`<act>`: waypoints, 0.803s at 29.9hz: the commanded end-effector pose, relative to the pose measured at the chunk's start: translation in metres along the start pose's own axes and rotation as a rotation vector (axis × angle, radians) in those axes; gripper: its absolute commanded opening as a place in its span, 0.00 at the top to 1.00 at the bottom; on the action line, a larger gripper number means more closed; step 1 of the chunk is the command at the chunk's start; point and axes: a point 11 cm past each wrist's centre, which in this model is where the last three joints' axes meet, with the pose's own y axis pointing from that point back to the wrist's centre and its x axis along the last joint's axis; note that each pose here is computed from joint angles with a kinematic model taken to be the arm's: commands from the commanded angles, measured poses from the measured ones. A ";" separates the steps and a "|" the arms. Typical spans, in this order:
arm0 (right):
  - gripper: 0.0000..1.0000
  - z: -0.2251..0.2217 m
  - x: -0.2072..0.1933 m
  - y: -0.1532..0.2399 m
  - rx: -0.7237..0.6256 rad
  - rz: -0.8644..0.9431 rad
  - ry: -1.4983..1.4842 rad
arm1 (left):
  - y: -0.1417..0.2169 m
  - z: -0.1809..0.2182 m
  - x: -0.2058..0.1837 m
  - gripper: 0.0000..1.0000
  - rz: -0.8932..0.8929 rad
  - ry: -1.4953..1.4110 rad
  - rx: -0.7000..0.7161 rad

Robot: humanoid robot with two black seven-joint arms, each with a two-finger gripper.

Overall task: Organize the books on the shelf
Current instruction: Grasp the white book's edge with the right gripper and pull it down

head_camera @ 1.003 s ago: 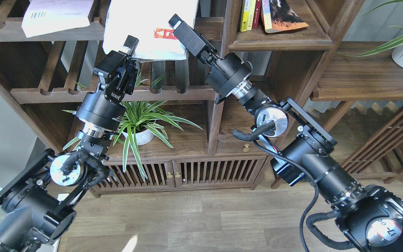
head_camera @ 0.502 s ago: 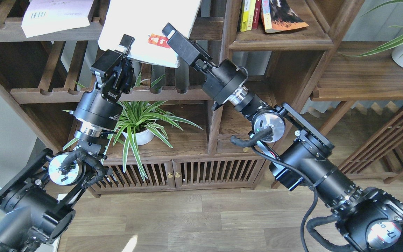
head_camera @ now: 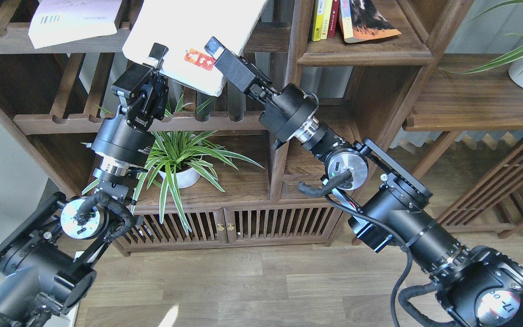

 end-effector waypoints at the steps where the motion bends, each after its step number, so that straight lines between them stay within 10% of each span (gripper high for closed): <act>1: 0.90 0.003 -0.002 0.003 -0.001 -0.024 -0.009 | 0.000 0.003 -0.001 0.90 -0.002 -0.002 -0.009; 8: 0.95 0.005 -0.002 0.005 -0.005 -0.031 -0.014 | -0.001 0.009 -0.002 0.79 -0.007 -0.006 -0.028; 17: 0.95 0.005 0.000 0.006 -0.003 -0.027 -0.016 | 0.010 0.003 0.006 0.23 0.025 0.007 -0.017; 24: 0.95 0.006 0.000 0.006 -0.005 -0.027 -0.016 | 0.008 0.007 0.004 0.06 0.015 0.006 -0.032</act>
